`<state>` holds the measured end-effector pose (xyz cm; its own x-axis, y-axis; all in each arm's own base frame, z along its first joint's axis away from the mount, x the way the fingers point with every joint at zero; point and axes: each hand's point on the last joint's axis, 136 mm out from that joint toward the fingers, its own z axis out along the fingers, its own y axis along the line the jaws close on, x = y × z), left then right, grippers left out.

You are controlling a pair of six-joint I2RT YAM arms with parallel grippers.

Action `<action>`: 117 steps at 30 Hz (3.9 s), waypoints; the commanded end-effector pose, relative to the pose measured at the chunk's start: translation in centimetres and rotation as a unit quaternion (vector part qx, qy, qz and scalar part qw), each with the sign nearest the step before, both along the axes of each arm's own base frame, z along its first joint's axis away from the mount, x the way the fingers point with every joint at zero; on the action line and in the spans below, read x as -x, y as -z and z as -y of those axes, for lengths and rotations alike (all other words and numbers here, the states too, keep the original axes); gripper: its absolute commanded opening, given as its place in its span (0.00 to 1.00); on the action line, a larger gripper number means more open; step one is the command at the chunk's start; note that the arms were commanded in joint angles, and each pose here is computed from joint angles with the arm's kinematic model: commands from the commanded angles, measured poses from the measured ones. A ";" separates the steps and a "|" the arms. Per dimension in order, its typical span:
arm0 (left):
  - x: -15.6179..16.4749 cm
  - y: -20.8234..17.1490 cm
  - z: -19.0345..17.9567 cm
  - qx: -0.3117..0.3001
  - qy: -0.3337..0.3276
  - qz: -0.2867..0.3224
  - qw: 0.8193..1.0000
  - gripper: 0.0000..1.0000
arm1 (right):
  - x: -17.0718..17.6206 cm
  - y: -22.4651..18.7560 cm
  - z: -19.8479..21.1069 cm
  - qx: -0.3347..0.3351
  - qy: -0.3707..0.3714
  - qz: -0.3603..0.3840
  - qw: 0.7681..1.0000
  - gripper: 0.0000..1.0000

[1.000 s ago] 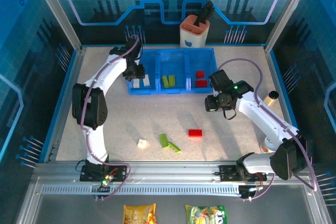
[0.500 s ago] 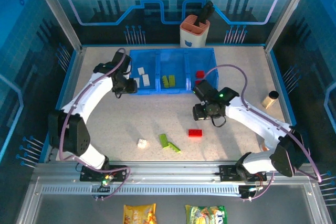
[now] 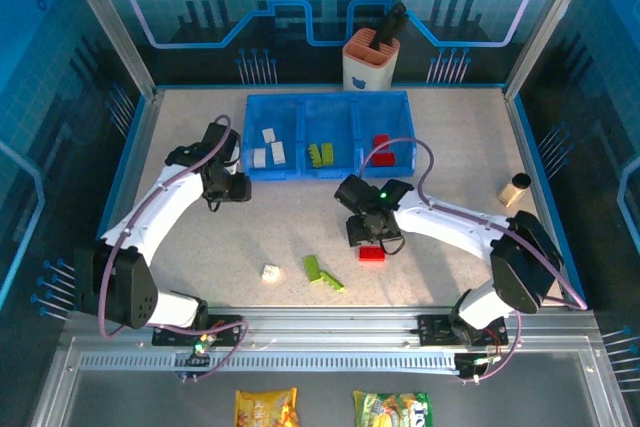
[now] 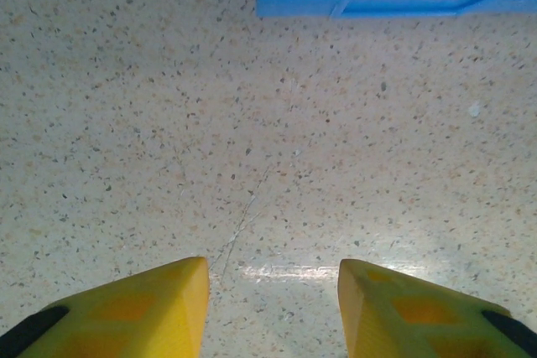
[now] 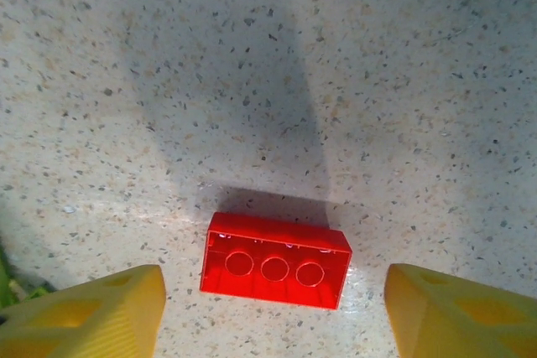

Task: Sort the legos into containers by color
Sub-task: Pick up the lego from the bottom-center of the table, then place the lego in the container.

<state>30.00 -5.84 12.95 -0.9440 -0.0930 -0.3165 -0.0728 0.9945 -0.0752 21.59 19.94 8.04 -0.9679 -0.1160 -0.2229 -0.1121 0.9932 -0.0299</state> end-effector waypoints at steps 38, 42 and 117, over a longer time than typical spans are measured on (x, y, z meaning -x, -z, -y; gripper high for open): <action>-0.6 1.7 0.1 0.006 0.016 0.002 1.000 0.46 | 2.7 6.8 0.7 0.010 0.104 -0.035 0.994 0.72; -0.6 1.8 0.1 0.006 0.016 0.001 1.000 0.46 | 2.7 6.6 0.6 0.006 0.106 -0.034 0.994 0.70; -0.5 1.7 -0.4 -0.001 0.014 0.015 1.000 0.46 | -31.5 -2.6 5.1 -0.061 0.035 0.101 0.992 0.61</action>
